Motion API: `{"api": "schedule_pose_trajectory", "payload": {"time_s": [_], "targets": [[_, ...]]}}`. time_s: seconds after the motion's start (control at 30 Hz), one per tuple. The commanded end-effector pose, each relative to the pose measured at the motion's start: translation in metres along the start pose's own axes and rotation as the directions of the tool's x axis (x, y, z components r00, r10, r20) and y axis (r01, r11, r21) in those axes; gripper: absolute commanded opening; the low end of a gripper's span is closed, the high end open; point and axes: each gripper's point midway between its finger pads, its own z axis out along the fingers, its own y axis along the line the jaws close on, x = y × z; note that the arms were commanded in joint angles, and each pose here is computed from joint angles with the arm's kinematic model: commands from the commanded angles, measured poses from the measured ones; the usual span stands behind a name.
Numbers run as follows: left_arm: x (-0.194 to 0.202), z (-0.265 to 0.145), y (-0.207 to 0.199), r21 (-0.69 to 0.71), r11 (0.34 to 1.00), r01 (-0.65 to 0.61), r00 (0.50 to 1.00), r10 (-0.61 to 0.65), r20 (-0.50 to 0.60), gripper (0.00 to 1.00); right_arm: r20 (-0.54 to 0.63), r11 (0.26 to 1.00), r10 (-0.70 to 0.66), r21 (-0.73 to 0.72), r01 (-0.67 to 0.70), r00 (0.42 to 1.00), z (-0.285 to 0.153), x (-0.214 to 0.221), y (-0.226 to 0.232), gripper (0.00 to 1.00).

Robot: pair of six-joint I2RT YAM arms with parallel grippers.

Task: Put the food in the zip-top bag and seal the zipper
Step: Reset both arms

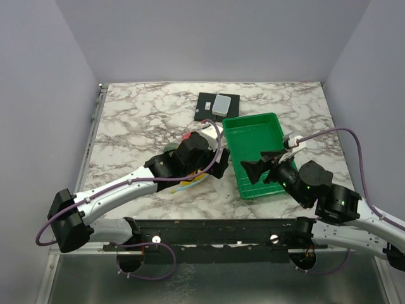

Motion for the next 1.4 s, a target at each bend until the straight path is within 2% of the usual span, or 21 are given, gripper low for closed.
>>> {"api": "schedule_pose_trajectory", "payload": {"time_s": [0.0, 0.13, 0.4, 0.57, 0.77, 1.07, 1.2, 1.37], "targets": [[-0.013, -0.013, 0.011, -0.048, 0.999, -0.025, 0.999, 0.024, -0.023, 0.99, -0.028, 0.996, -0.003, 0.091, 0.006, 1.000, 0.004, 0.007, -0.013, 0.85], [-0.022, -0.014, 0.025, -0.083, 0.997, -0.008, 1.000, 0.006, -0.019, 0.99, -0.060, 0.989, -0.048, 0.136, 0.056, 0.997, 0.014, 0.010, -0.016, 0.89], [-0.041, -0.024, 0.060, -0.134, 0.985, 0.104, 0.994, -0.100, 0.041, 0.99, -0.123, 0.975, -0.121, 0.173, 0.141, 0.985, 0.041, 0.006, -0.017, 0.94], [-0.051, -0.037, 0.081, -0.166, 0.974, 0.155, 0.986, -0.141, 0.094, 0.99, -0.141, 0.976, -0.085, 0.188, 0.111, 0.986, 0.061, -0.002, -0.036, 0.96], [-0.057, -0.056, 0.114, -0.266, 0.940, 0.214, 0.970, -0.173, 0.169, 0.99, -0.160, 0.978, -0.011, 0.202, 0.044, 0.987, 0.073, -0.005, -0.066, 0.97], [-0.048, -0.075, 0.158, -0.376, 0.869, 0.322, 0.937, -0.235, 0.260, 0.99, -0.143, 0.964, 0.121, 0.254, -0.082, 0.982, 0.062, -0.013, -0.118, 0.98], [-0.046, -0.087, 0.168, -0.411, 0.846, 0.340, 0.926, -0.225, 0.304, 0.99, -0.141, 0.961, 0.173, 0.241, -0.135, 0.975, 0.054, -0.009, -0.133, 0.99], [-0.045, -0.102, 0.174, -0.434, 0.832, 0.345, 0.916, -0.197, 0.350, 0.99, -0.146, 0.961, 0.179, 0.240, -0.141, 0.973, 0.047, 0.002, -0.139, 0.99]]}}
